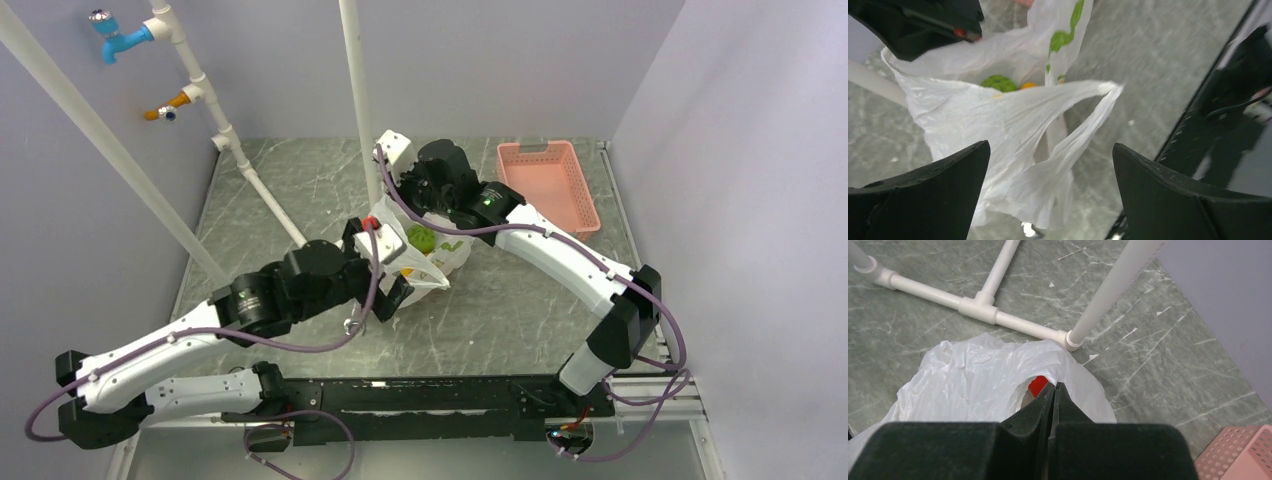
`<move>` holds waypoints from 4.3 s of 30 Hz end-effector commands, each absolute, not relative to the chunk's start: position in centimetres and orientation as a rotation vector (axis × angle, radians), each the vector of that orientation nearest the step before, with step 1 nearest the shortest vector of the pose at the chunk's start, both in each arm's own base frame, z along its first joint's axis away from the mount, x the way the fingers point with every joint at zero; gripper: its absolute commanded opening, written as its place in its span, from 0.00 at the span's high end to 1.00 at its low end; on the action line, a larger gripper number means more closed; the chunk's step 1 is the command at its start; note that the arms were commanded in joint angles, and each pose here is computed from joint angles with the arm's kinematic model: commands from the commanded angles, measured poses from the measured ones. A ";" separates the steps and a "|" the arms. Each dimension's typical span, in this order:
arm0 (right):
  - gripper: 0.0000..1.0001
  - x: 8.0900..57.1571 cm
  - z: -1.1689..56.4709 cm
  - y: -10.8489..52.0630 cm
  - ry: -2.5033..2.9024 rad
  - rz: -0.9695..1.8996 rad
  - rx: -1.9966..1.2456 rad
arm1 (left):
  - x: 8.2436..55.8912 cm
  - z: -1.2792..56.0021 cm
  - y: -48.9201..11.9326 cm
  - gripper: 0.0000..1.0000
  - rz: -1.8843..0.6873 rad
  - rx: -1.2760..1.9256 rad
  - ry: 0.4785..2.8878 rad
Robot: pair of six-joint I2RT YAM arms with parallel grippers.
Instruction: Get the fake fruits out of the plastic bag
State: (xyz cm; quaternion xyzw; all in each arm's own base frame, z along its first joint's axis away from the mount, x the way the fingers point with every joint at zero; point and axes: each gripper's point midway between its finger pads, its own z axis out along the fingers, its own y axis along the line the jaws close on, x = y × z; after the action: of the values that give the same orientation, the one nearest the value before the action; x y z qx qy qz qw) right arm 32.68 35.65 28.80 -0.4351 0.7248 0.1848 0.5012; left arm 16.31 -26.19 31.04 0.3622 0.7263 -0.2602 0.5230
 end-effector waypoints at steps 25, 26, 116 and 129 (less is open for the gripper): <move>0.48 32.7 30.8 29.1 2.024 0.335 -0.441 | 22.1 26.1 -22.6 0.99 -0.197 0.282 1.755; 0.37 32.2 31.0 28.4 2.042 0.340 -0.390 | 21.9 26.1 -22.5 1.00 -0.248 0.251 1.740; 0.73 18.7 31.5 33.2 1.790 0.857 -1.004 | 18.8 25.4 -20.2 1.00 -1.445 -0.145 1.453; 0.83 24.7 18.2 29.1 2.026 0.196 -0.859 | 18.9 25.7 -20.2 1.00 -1.448 -0.145 1.447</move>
State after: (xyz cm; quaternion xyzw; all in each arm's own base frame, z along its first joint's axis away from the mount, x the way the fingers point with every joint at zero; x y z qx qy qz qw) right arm 21.40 31.16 19.88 -0.3758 0.8098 0.1758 0.4149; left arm 19.12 -20.55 22.56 -0.0768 0.6364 -0.5918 0.4888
